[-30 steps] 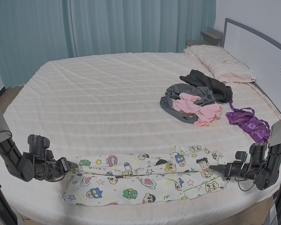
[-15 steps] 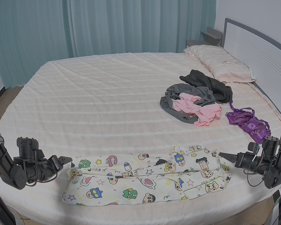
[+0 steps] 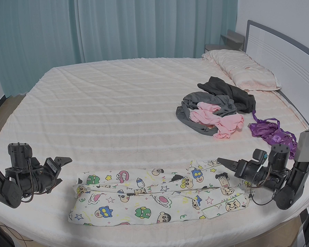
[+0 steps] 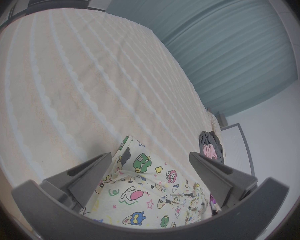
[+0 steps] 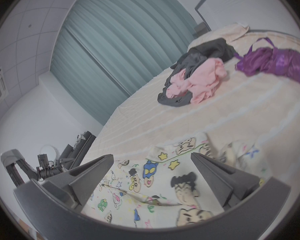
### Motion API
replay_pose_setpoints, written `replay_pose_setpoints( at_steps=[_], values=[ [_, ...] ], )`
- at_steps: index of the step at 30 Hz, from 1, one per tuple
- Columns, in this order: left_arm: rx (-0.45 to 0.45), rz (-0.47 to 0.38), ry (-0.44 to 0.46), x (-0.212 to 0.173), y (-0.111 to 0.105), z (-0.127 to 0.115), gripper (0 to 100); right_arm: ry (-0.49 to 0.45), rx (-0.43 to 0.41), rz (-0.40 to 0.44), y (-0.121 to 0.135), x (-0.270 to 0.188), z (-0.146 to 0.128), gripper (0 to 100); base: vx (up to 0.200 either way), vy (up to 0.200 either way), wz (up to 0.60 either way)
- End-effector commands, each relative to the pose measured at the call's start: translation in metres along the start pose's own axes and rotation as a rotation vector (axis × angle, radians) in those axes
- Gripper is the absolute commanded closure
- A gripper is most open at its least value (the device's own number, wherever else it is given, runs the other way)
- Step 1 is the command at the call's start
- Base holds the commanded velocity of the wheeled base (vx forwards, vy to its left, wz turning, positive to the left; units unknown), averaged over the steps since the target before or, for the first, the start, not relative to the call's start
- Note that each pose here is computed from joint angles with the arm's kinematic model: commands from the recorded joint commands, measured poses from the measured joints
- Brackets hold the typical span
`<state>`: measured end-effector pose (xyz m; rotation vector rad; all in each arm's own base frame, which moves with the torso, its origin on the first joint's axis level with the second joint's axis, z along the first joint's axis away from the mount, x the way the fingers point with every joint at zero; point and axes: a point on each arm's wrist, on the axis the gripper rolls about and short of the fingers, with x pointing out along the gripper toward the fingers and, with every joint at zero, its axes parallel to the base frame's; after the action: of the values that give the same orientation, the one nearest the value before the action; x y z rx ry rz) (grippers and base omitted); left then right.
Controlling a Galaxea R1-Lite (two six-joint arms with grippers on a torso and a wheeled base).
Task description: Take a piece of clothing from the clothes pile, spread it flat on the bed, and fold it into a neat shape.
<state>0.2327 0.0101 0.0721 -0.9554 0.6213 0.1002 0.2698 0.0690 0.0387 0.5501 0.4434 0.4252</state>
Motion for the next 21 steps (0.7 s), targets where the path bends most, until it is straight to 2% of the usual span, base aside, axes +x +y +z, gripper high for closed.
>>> replay_pose_setpoints(
  at_steps=[1,5,13,17,21],
  values=[
    [-0.032,-0.013,-0.016,-0.004,-0.003,0.001,0,0.061,0.056,0.004,0.004,0.027,-0.023,0,0.000,0.000,0.00],
    [-0.072,-0.011,-0.014,-0.005,-0.002,0.000,0,0.093,0.135,-0.025,-0.005,0.032,-0.033,0,0.000,0.000,0.00],
    [-0.111,-0.006,0.006,-0.005,-0.002,-0.004,0,0.118,0.190,-0.115,-0.033,0.034,-0.044,0,0.000,0.000,0.00],
    [-0.100,-0.007,0.017,-0.004,-0.004,-0.007,0,0.083,0.211,-0.147,-0.039,0.031,-0.039,0,0.000,0.000,0.00],
    [-0.080,-0.003,0.020,0.001,-0.008,-0.009,0,0.023,0.254,-0.113,-0.027,0.021,-0.022,0,0.000,0.000,0.00]
  ],
)
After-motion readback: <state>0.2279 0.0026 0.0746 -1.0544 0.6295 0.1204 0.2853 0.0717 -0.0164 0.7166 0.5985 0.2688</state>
